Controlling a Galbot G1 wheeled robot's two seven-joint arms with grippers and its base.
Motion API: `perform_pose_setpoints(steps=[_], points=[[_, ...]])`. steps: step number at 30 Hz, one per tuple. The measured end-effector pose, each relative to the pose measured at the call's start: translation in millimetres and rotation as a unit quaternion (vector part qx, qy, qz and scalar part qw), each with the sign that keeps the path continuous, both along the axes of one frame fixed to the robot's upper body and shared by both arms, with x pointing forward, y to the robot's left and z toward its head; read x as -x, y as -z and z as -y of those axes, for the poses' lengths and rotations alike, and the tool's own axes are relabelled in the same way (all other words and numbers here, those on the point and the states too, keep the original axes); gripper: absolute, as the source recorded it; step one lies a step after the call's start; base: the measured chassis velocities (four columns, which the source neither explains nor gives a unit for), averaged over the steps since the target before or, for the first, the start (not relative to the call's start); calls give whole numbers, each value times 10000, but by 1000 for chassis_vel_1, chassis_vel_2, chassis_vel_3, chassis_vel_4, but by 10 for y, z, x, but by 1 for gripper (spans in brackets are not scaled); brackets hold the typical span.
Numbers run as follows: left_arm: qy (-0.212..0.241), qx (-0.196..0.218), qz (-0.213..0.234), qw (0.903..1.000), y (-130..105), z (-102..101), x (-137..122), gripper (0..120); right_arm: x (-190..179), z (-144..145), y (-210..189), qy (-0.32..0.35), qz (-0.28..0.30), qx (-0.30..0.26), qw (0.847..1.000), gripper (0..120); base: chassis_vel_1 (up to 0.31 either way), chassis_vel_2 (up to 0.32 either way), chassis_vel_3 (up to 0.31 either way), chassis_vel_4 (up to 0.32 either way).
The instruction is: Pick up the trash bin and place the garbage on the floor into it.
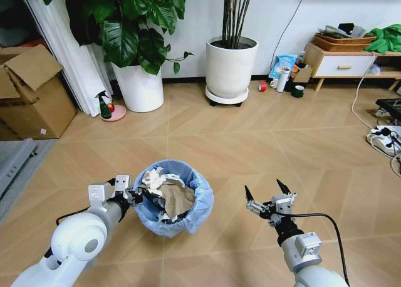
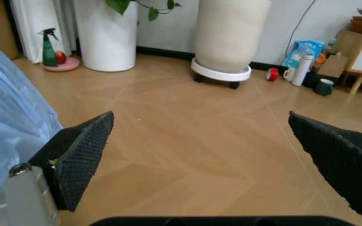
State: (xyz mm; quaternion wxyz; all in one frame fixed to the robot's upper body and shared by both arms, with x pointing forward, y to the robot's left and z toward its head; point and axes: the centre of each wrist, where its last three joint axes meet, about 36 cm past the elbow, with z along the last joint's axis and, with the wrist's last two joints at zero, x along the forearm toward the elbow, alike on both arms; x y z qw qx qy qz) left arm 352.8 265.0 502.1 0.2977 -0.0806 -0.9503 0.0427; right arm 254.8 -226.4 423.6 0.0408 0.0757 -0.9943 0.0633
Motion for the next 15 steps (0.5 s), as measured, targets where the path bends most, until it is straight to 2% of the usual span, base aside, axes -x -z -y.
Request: perform_pose_setpoints(steps=[15], points=[[-2, 19, 15, 10000, -3, 5, 0, 0, 1, 10, 5, 5, 20, 4, 10000, 100, 269, -194, -270, 190]])
